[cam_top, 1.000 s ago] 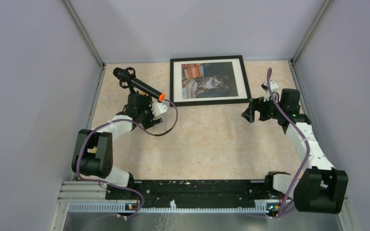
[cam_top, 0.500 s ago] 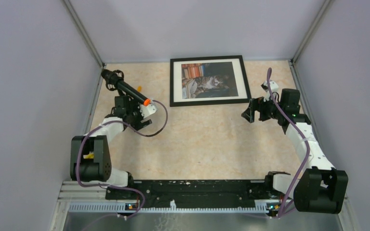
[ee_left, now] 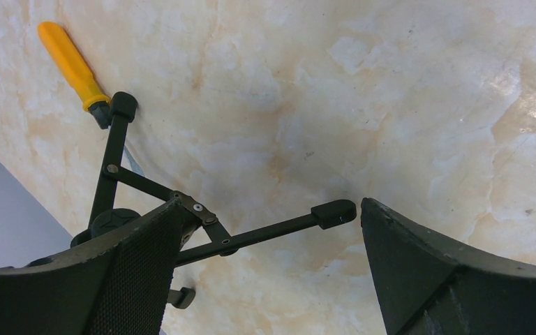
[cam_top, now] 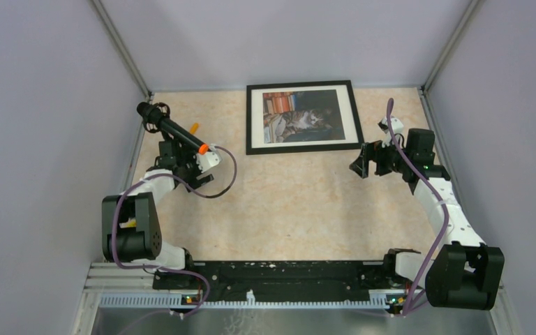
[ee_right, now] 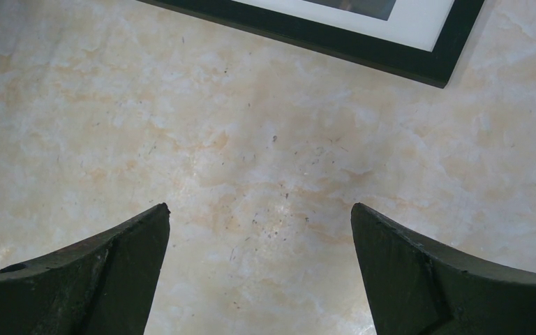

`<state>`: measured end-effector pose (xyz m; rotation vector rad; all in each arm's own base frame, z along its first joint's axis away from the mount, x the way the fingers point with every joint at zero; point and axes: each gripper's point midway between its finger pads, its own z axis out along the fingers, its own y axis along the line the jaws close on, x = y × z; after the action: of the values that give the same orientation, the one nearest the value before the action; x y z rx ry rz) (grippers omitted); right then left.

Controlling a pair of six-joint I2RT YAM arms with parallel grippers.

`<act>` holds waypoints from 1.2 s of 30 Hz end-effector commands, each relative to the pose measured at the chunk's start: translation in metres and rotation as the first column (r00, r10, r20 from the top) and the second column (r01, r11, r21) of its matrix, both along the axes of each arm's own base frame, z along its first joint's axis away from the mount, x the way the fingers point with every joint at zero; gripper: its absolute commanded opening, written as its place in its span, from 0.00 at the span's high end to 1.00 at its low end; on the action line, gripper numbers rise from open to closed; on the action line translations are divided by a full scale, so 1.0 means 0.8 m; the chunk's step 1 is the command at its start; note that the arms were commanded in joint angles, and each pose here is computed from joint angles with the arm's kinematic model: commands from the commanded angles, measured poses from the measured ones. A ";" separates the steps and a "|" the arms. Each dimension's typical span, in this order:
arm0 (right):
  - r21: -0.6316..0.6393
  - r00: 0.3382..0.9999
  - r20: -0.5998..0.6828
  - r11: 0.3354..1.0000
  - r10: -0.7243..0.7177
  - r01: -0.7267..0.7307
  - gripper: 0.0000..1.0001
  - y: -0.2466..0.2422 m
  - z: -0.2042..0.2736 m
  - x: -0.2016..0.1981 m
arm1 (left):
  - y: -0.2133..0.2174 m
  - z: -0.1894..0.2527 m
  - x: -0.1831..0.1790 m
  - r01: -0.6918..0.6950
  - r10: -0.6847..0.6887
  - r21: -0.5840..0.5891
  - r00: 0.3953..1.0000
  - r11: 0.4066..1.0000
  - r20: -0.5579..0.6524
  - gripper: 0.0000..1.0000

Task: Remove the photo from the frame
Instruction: Move the distractor to the center of the board.

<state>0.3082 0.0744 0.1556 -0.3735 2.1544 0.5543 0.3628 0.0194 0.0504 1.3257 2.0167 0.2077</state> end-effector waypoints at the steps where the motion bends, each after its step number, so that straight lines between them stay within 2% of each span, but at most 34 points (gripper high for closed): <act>1: 0.000 0.997 0.067 0.999 0.039 -0.040 0.01 0.008 0.026 0.009 | 0.009 -0.006 -0.010 -0.019 0.019 0.003 0.999 1.000 -0.030 0.02; 8: 0.000 0.997 0.068 0.999 0.040 -0.040 0.01 0.009 0.026 0.009 | -0.005 0.004 -0.027 0.027 -0.028 -0.020 0.999 0.999 -0.044 0.02; 13: 0.001 0.997 0.070 0.999 0.041 -0.041 0.01 0.009 0.027 0.009 | -0.028 0.010 -0.050 0.113 -0.116 -0.044 0.992 0.993 -0.053 0.02; 19: 0.002 0.997 0.070 0.999 0.043 -0.043 0.01 0.010 0.027 0.009 | -0.053 -0.001 -0.076 0.183 -0.184 -0.021 0.977 0.983 -0.107 0.02; 25: 0.003 0.997 0.066 0.999 0.043 -0.044 0.01 0.010 0.027 0.009 | -0.105 -0.005 -0.091 0.259 -0.257 -0.005 0.956 0.966 -0.142 0.02; 36: -0.008 0.999 0.052 1.000 0.017 -0.017 0.01 0.005 0.027 0.017 | -0.266 0.026 -0.098 0.381 -0.375 0.023 0.919 0.924 -0.122 0.01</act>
<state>0.3091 0.0768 0.1527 -0.3772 2.1678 0.5709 0.2765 -0.1577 0.0531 1.8141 1.8096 -0.0452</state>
